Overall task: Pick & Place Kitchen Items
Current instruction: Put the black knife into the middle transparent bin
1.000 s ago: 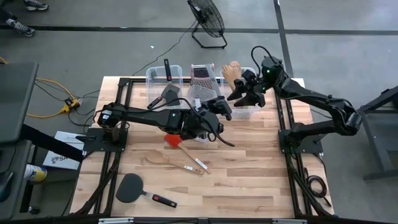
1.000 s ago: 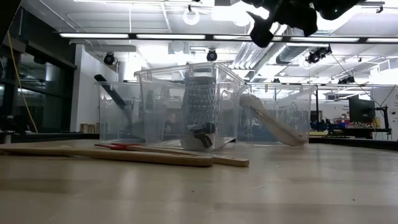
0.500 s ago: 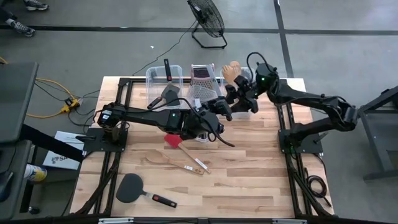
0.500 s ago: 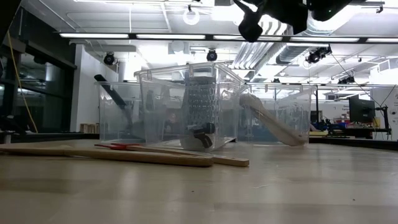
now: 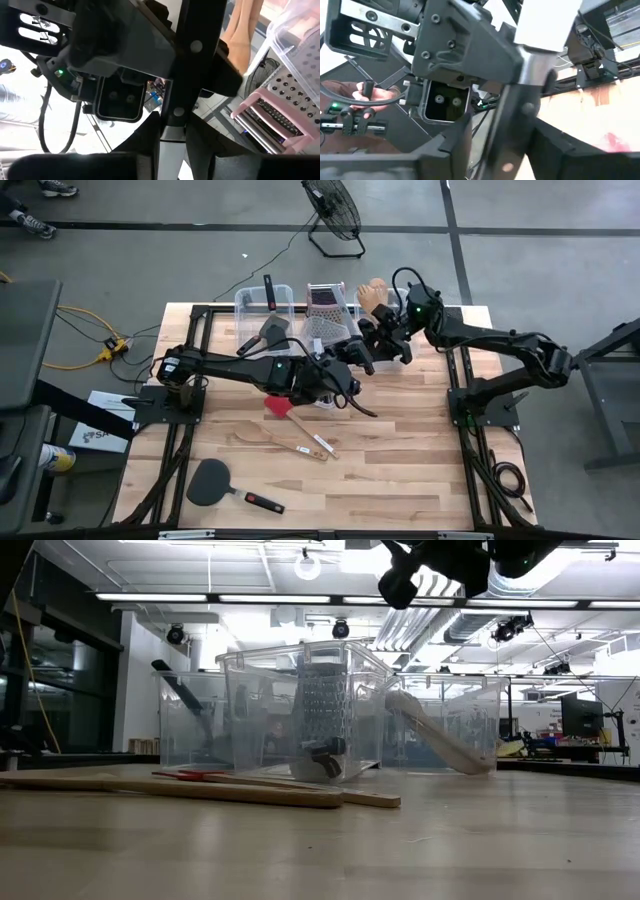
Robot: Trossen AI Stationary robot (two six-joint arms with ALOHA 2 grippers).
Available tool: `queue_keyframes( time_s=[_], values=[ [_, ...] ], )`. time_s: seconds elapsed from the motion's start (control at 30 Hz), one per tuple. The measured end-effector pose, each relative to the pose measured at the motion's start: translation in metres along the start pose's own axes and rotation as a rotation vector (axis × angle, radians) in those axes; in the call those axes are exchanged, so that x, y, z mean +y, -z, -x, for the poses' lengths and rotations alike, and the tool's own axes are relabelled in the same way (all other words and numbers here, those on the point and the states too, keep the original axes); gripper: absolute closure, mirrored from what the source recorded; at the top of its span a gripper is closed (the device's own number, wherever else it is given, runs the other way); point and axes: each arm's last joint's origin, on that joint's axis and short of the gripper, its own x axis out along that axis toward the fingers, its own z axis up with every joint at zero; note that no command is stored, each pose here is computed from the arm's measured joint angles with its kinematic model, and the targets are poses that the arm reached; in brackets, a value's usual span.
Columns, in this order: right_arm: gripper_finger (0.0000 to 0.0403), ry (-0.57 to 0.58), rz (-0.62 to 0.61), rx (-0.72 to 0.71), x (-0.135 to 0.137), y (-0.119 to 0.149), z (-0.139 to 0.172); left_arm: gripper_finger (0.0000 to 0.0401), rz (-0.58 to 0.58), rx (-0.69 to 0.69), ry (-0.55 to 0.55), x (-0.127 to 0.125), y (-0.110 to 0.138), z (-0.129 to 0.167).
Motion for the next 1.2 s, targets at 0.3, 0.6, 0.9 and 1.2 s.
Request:
queue_keyframes(
  time_s=[0.3,0.6,0.9,1.2],
  values=[
    [0.0313,0.006,-0.016,0.001,-0.003,-0.001,0.007,0.0340,-0.015,-0.002,0.002,0.000,0.000,0.001],
    [0.0313,0.016,0.032,-0.006,-0.003,-0.002,0.007,0.0301,0.022,-0.001,0.001,0.000,0.000,0.000],
    [0.0314,0.066,0.080,-0.039,-0.005,-0.003,0.009,0.0195,0.147,0.035,0.008,-0.001,0.001,0.000],
    [0.0314,0.208,0.051,-0.112,-0.016,-0.008,0.027,0.0193,0.434,0.162,0.010,-0.002,0.010,0.003]
  ],
)
